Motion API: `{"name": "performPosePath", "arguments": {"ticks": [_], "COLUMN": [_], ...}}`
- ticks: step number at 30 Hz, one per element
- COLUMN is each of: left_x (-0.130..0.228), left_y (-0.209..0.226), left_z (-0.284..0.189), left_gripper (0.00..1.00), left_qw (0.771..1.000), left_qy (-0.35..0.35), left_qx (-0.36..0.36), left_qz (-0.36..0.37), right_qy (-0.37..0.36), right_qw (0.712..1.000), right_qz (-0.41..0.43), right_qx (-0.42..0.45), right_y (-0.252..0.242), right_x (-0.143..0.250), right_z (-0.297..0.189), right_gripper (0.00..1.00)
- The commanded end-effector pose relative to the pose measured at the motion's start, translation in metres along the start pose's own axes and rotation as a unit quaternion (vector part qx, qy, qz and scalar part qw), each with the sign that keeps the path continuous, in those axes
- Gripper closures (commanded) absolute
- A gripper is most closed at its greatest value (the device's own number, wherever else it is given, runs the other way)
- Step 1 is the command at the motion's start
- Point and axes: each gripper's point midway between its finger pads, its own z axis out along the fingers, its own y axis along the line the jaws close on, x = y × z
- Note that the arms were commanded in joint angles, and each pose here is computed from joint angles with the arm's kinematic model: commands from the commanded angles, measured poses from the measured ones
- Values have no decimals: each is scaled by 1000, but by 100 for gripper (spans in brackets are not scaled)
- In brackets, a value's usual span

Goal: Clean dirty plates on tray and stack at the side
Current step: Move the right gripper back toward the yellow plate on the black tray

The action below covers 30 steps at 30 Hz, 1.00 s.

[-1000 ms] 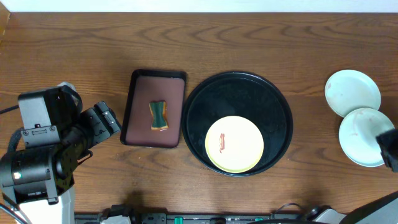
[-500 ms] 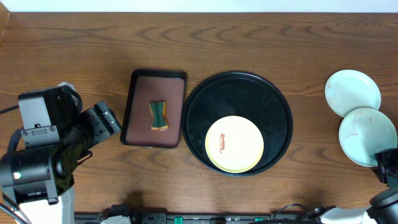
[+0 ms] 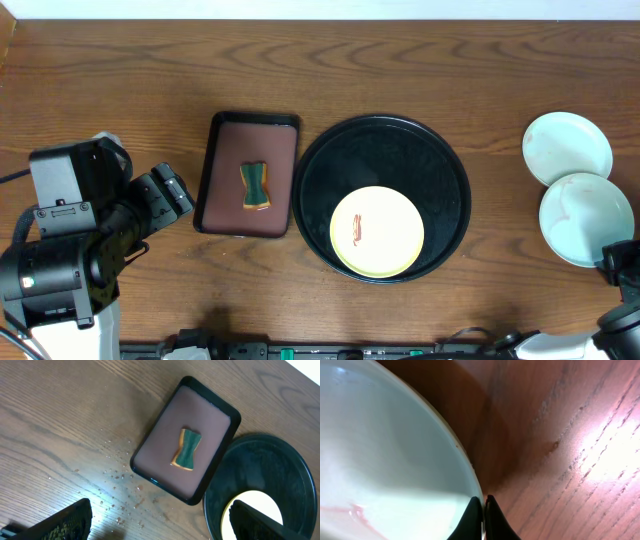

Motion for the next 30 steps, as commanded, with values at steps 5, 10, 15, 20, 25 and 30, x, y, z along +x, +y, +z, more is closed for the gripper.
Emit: {"name": "performPosePath", "arguments": {"ticks": [5, 10, 15, 20, 25, 30], "left_x": [-3, -3, -3, -3, -3, -3], "left_y": [1, 1, 1, 1, 1, 1], "left_z": [-3, -3, -3, -3, -3, -3], "left_gripper": [11, 12, 11, 11, 12, 12], "left_qw": [1000, 1000, 1000, 1000, 1000, 1000], "left_qy": [-6, -6, -6, -6, -6, -6], "left_qx": [-3, -3, -3, -3, -3, -3], "left_qz": [2, 2, 2, 2, 2, 2], "right_qy": [-60, -79, -108, -155, -153, -159], "right_qw": [996, 992, 988, 979, 982, 980], "right_qz": [-29, -42, -47, -89, -85, -95], "right_qx": [-65, -84, -98, -94, -67, -69], "right_y": [44, 73, 106, 136, 139, 141], "right_x": [-3, 0, -3, -9, -6, -9], "right_z": [-43, -49, -45, -38, -16, -17], "right_gripper": [99, 99, 99, 99, 98, 62]}}
